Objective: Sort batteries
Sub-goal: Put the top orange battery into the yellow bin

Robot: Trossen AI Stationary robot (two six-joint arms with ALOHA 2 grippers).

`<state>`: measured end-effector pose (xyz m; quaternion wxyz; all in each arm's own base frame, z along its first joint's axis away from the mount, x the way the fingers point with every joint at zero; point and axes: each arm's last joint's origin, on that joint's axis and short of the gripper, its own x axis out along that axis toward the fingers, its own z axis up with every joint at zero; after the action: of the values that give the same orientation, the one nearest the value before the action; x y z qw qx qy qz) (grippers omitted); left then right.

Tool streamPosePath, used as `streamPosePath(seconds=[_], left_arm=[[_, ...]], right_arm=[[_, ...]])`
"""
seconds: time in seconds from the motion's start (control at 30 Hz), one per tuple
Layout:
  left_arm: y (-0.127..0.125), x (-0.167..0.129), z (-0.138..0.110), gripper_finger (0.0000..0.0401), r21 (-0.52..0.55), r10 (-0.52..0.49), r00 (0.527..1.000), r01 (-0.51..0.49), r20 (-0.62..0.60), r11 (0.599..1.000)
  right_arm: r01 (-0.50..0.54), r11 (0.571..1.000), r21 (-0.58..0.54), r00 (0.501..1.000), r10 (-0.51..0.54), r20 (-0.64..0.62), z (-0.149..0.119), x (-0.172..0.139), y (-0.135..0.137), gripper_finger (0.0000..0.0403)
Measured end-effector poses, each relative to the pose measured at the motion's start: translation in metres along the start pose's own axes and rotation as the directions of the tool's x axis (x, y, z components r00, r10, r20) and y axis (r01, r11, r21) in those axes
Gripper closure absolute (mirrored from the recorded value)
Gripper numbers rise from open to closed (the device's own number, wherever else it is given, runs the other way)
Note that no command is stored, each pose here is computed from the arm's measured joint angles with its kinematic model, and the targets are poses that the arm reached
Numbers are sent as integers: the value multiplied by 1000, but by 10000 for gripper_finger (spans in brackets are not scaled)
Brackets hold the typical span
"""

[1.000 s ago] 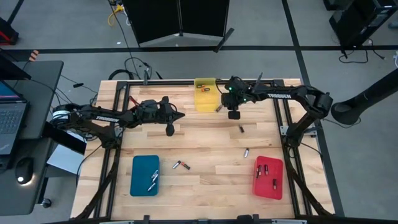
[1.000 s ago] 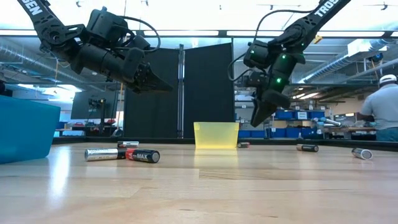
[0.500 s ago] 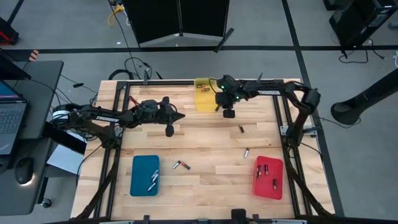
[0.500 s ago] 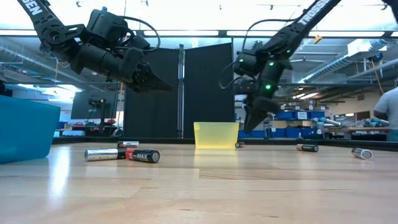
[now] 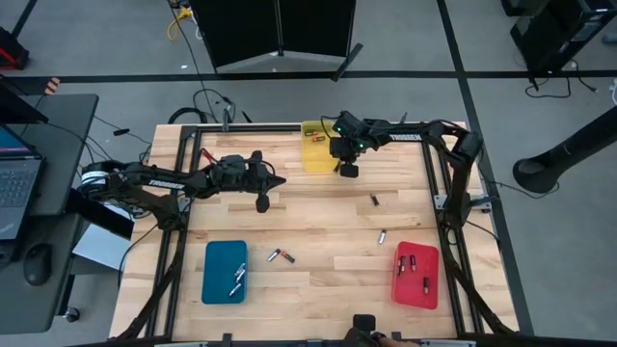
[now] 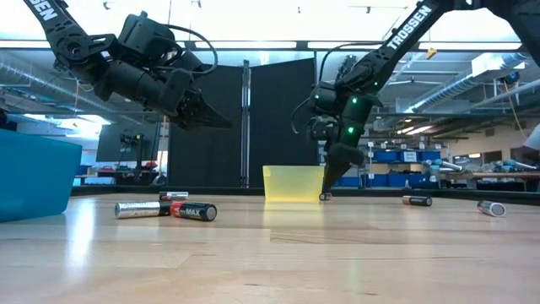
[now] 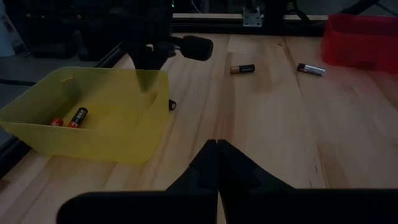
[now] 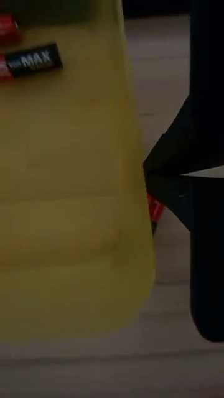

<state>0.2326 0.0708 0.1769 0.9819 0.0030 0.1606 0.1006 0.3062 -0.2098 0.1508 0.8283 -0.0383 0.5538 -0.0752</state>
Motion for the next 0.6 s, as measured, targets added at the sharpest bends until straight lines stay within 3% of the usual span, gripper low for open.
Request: streamPosePath(seconds=[0.17, 0.6], left_arm=[[0, 0, 0, 395, 0, 8, 1000, -8, -1, 1000], [0, 0, 0, 395, 0, 10, 1000, -10, -3, 1000]], right_arm=[[-9, 1000, 1, 1000, 9, -21, -3, 6, 1, 395], [-101, 994, 52, 977, 109, -186, -15, -1, 16, 385]])
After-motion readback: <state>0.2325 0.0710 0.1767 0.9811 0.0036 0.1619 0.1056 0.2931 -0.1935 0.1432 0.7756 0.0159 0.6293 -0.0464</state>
